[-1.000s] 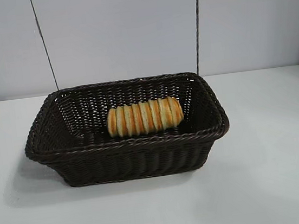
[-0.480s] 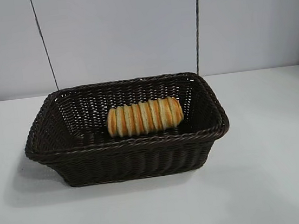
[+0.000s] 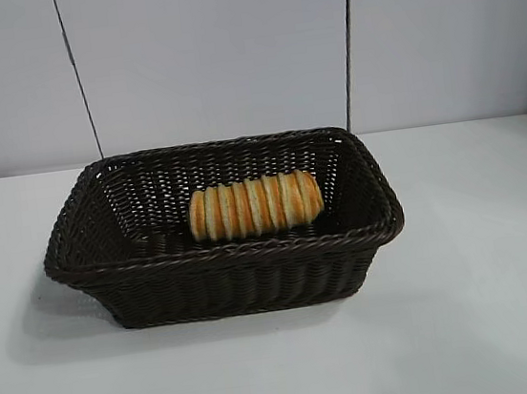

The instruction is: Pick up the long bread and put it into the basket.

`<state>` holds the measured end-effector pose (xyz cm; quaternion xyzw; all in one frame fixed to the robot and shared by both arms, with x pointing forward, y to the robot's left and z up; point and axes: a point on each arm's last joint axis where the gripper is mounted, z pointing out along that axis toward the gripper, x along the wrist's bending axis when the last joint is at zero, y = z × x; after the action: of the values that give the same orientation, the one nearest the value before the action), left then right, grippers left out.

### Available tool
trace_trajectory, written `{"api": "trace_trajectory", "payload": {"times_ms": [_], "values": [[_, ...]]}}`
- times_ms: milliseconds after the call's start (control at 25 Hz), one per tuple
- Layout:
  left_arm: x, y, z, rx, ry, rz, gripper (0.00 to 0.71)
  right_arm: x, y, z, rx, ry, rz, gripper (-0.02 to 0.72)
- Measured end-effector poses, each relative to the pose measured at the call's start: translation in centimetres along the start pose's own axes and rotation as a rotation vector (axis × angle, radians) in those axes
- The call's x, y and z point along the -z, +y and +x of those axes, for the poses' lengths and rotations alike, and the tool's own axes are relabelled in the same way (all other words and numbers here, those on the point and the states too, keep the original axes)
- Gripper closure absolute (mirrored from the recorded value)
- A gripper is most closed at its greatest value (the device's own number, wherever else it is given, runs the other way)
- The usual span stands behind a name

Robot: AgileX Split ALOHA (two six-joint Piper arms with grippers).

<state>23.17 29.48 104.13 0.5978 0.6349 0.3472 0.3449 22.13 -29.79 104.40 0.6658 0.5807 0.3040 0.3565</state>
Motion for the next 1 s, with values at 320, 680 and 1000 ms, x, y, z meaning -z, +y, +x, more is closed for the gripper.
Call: {"api": "trace_trajectory", "payload": {"times_ms": [320, 680, 1000], "values": [[0.0, 0.0, 0.0, 0.0, 0.0, 0.0, 0.015, -0.2, 0.28, 0.02, 0.0, 0.001, -0.037, 0.041], [0.0, 0.0, 0.01, 0.0, 0.001, 0.0, 0.015, -0.22, 0.43, 0.02, 0.0, 0.001, -0.054, 0.041], [0.0, 0.0, 0.01, 0.0, 0.001, 0.0, 0.015, -0.22, 0.43, 0.02, 0.0, 0.001, -0.054, 0.041]]}}
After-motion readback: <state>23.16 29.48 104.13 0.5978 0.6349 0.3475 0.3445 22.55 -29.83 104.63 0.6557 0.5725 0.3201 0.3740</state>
